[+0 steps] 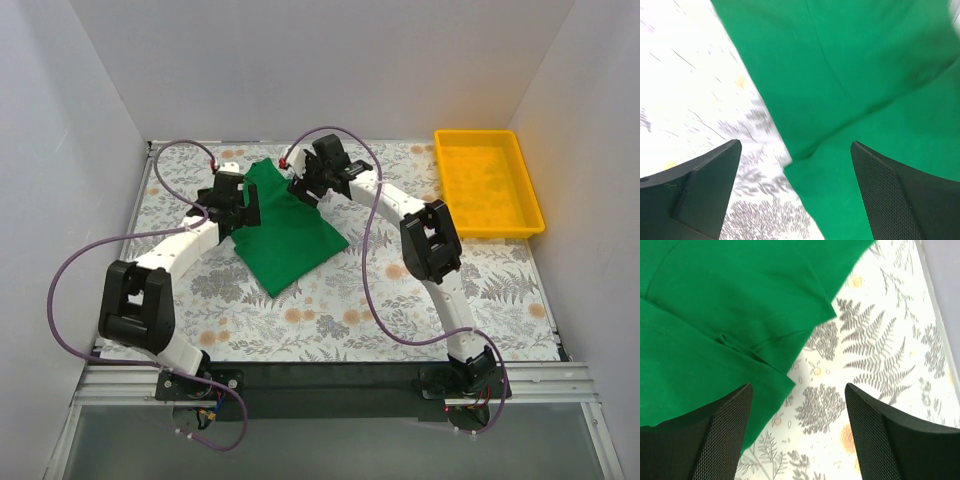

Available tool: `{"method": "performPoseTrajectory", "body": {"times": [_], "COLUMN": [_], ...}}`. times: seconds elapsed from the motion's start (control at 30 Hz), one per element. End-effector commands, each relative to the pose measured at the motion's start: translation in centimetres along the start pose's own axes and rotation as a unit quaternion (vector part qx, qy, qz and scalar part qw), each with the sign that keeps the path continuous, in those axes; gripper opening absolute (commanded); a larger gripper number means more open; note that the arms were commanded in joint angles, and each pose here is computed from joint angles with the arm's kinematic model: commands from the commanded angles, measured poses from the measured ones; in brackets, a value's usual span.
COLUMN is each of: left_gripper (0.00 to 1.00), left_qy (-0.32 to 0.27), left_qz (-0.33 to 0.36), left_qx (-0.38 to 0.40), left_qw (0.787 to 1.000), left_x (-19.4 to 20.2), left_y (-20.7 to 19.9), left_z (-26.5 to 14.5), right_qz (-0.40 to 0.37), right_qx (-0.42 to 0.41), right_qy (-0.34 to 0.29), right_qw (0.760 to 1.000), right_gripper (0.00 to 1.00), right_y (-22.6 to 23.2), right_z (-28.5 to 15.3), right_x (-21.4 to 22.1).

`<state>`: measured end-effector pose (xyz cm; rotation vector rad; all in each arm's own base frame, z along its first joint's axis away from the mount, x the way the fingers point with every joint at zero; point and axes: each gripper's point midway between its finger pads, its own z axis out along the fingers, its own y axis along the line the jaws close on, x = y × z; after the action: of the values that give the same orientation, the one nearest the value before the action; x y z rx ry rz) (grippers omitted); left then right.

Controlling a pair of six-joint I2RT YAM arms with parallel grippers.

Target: Fold and stack the t-shirts

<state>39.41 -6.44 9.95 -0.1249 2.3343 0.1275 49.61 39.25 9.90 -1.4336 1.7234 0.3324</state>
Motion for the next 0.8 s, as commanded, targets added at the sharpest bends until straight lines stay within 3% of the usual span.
{"method": "performPoseTrajectory", "body": {"times": [0.0,0.03,0.1,0.13,0.17,0.27,0.3,0.53,0.63,0.77], "left_gripper": [0.91,0.89,0.81,0.79,0.78,0.76,0.76,0.77,0.77,0.76], "left_qy": [-0.109,-0.118,-0.078,-0.076,-0.042,-0.009,-0.019,-0.009,0.017,0.023], "left_qz": [-0.043,-0.047,-0.028,-0.02,-0.012,0.019,0.058,0.273,0.317,0.348], "left_qx": [-0.028,-0.003,0.105,0.155,0.226,0.308,0.33,0.321,0.304,0.248], "left_qw": [0.993,0.992,0.991,0.985,0.973,0.951,0.942,0.907,0.898,0.904], "left_x": [-7.2,-7.7,-5.1,-4.3,-1.6,3.3,4.3,11.0,13.4,14.3], "left_y": [2.0,1.6,-1.6,-2.6,-4.7,-6.8,-8.0,-10.6,-10.5,-9.8], "left_z": [-3.7,-5.3,-6.7,-8.6,-9.6,-12.1,-13.5,-13.5,-12.2,-10.1], "right_qz": [0.05,0.046,-0.035,-0.047,-0.129,-0.241,-0.288,-0.299,-0.289,-0.28], "right_qx": [0.057,0.009,-0.092,-0.187,-0.223,-0.246,-0.263,-0.254,-0.253,-0.256], "right_qy": [-0.042,-0.054,-0.065,-0.085,-0.085,-0.07,-0.05,-0.057,-0.064,-0.068], "right_qw": [0.996,0.997,0.993,0.978,0.962,0.936,0.919,0.918,0.921,0.923], "right_gripper": [0.81,0.82,0.82,0.8,0.79,0.81,0.82,0.81,0.8,0.79], "right_y": [-3.3,-1.6,1.2,5.1,6.9,9.6,11.1,9.9,9.5,9.7], "right_z": [-4.5,-5.0,-7.9,-10.7,-11.4,-14.5,-14.6,-13.7,-13.2,-13.1], "right_x": [-3.0,-2.9,-1.0,-0.9,2.4,6.5,9.6,9.3,8.8,8.9]}}
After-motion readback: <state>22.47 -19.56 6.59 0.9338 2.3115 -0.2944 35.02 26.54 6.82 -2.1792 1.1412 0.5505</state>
